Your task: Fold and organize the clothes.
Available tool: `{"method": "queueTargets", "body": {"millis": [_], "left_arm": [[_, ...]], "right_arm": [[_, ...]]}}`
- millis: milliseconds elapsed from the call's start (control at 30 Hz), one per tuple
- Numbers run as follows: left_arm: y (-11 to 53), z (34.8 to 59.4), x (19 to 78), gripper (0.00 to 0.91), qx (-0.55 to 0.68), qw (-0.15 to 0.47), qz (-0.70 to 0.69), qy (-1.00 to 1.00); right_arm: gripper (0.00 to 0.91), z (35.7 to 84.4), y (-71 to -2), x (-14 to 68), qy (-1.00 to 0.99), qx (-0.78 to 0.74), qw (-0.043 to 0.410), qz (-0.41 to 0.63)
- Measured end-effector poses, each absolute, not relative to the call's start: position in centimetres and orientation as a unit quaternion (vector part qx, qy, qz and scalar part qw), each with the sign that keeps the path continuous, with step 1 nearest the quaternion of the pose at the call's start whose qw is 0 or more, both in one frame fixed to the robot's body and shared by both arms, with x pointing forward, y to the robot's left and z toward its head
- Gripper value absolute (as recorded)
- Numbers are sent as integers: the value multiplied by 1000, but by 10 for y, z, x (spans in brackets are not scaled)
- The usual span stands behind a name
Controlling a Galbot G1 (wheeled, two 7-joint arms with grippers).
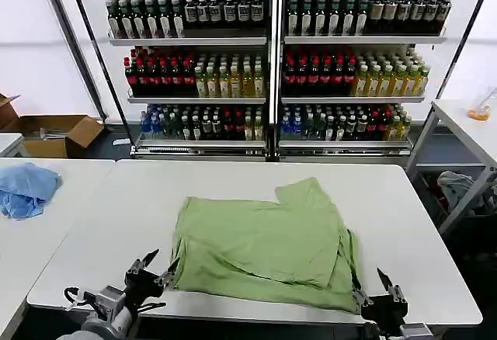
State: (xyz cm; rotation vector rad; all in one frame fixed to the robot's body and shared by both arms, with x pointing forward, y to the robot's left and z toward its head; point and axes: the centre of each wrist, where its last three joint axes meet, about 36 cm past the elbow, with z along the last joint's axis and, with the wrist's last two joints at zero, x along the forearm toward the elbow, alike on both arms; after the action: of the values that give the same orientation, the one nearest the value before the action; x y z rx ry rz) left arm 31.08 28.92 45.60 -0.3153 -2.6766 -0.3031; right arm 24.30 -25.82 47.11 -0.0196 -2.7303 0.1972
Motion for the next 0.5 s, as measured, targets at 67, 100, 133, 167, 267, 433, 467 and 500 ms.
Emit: {"method": "queueTargets", "body": {"millis": [67,100,133,167,267,433,467,500], "left_arm": [[291,456,320,907,-109,209,-98,-967],[292,455,326,907,-108,208,-91,-968],[293,455,332,907,-107,207,-87,-969],[294,454,339,907,-105,206,-83,-969],[295,449,362,907,-100,207,-75,-970],[293,439,406,907,-95,215,-70,-969],[292,438,414,907,-95,217,-71,-969],[292,436,423,907,-94,219,-72,-968]], "right_arm": [[907,470,-261,253,-978,-6,199,67],[907,470,-261,260,-978,-5,197,64],[907,469,-262,267,-979,-3,196,62],[907,467,-262,275,-979,-2,197,58],[907,460,-261,302,-979,3,200,45],[907,449,-255,353,-978,11,204,31],[907,448,-253,364,-979,12,203,29],[907,447,-251,376,-979,15,202,27]]}}
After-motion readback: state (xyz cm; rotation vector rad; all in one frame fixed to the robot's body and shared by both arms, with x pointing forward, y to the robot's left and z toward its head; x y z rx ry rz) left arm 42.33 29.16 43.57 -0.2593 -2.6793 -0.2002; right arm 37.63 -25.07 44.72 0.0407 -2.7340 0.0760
